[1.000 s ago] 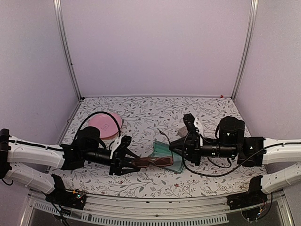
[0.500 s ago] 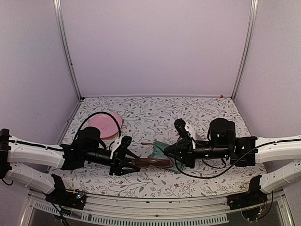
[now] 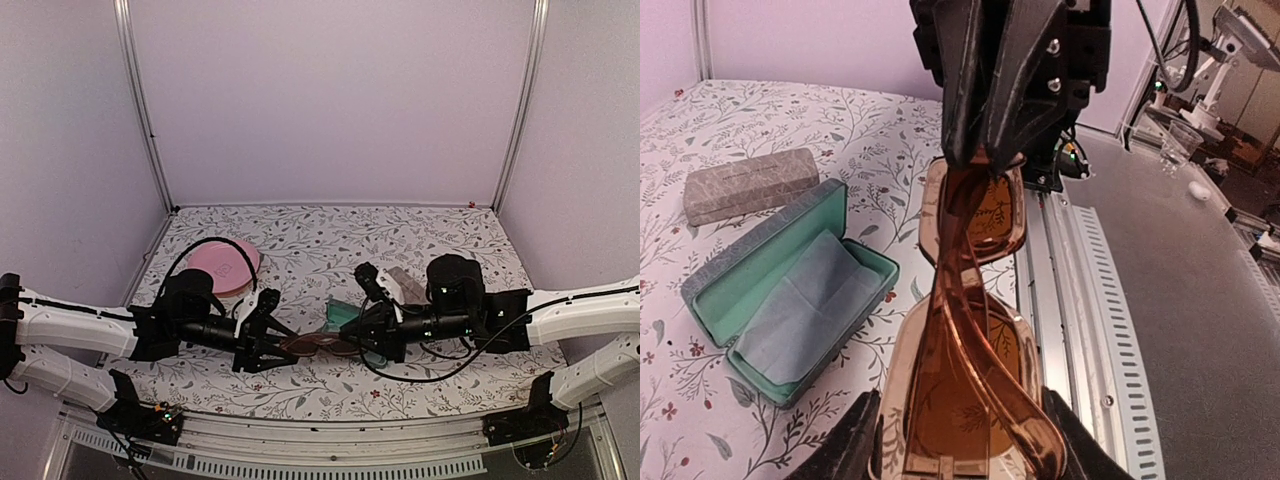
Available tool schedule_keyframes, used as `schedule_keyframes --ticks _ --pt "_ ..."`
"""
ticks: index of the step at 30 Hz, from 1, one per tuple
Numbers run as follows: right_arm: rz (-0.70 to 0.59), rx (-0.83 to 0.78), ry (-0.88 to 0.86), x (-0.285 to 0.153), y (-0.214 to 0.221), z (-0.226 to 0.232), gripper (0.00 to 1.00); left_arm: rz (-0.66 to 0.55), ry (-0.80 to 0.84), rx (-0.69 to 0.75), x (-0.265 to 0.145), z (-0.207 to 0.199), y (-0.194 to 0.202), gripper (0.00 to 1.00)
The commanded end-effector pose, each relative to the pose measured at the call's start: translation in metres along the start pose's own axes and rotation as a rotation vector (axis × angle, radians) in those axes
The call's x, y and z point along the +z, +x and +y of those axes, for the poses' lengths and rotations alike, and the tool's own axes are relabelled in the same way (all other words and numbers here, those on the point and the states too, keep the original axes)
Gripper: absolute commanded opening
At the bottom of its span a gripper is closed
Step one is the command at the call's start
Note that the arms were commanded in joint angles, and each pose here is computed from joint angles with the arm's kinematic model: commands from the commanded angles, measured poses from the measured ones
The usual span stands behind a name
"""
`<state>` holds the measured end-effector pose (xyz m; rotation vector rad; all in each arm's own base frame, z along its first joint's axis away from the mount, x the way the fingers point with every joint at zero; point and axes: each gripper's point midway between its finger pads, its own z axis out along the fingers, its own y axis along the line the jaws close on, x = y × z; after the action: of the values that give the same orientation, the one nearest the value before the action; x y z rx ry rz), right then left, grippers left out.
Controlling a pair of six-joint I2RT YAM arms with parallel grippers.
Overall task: Organize the sunglasses
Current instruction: Fold the right temple of the sunglasses with the sunglasses.
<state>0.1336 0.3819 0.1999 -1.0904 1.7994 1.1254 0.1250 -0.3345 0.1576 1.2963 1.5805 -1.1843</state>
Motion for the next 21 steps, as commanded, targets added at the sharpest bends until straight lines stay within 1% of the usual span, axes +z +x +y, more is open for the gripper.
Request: schedule_keyframes --ticks 1,3,4,9,15,18,21 --pt "-0.005 -0.001 -0.013 0.001 -0.014 0.004 0.16 -0.03 0.01 0.043 0.002 -0.002 -0.013 0.19" --pt "0.004 -0.004 -0.004 0.0 -0.015 0.003 0.18 -0.027 0.008 0.043 0.003 -0.002 -0.012 0.19" --pt "0.008 -0.005 0.001 -0.001 -0.016 0.003 0.24 -0.027 0.005 0.043 0.003 -0.001 -0.013 0.19" --pt "0.078 -0.018 0.076 -0.008 -0.012 -0.007 0.45 -0.007 -0.004 0.025 0.005 0.002 -0.009 0.18" --pt "0.174 -0.04 0.129 -0.013 0.0 -0.015 0.64 0.02 -0.019 0.003 0.007 0.006 -0.002 0.18" --pt "0.221 -0.041 0.116 -0.012 0.007 -0.013 0.71 0.03 -0.037 0.022 0.006 0.008 0.0 0.17" --pt "0.249 -0.042 0.096 -0.008 0.013 -0.011 0.75 0.036 -0.039 0.033 0.006 0.008 0.001 0.17"
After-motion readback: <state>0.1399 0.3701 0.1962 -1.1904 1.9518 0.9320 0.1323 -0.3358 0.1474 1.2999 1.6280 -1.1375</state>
